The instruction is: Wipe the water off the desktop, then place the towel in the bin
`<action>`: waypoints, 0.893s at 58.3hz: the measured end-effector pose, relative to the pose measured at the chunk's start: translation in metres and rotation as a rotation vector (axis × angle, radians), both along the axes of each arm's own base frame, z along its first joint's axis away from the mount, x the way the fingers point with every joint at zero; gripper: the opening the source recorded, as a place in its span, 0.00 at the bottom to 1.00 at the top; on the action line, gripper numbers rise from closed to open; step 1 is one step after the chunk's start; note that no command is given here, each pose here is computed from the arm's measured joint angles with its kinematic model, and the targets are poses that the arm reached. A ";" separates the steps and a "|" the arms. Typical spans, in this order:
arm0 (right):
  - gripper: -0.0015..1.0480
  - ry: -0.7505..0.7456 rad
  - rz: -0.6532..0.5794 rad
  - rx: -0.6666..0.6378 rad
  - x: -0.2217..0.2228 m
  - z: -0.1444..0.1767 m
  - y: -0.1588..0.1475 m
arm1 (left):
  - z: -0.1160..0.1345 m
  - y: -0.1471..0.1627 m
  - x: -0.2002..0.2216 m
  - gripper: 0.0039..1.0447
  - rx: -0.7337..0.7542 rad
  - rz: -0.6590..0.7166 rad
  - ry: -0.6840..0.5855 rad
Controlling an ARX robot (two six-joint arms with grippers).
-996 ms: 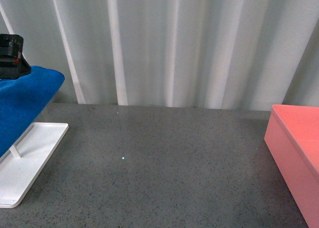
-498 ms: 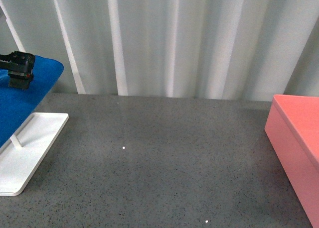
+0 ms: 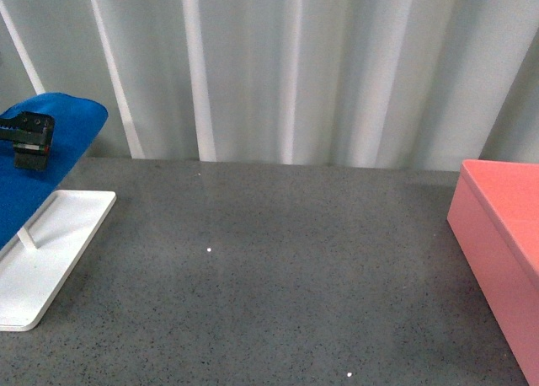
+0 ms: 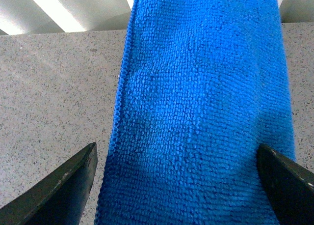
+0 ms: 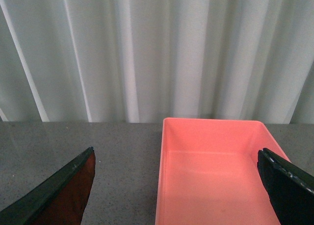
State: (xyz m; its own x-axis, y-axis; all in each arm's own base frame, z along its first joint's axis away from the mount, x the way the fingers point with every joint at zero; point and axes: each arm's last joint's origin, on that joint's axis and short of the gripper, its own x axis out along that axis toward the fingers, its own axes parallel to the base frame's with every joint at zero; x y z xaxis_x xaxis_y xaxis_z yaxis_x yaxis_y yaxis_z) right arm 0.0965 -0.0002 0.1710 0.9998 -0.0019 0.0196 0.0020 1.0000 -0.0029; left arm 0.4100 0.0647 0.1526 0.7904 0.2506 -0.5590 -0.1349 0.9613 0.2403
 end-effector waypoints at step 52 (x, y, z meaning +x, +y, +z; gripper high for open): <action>0.93 0.000 0.000 0.000 0.000 0.000 0.000 | 0.094 -0.060 -0.068 0.04 -0.429 -0.339 -0.279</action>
State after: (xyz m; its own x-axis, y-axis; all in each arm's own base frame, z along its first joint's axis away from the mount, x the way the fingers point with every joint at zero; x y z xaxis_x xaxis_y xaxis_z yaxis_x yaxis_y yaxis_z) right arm 0.0965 -0.0002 0.1710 0.9998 -0.0019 0.0196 0.0020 1.0000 -0.0029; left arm 0.3420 0.0052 0.2463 0.9178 -0.2423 -0.3146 0.1936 0.9648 -0.1782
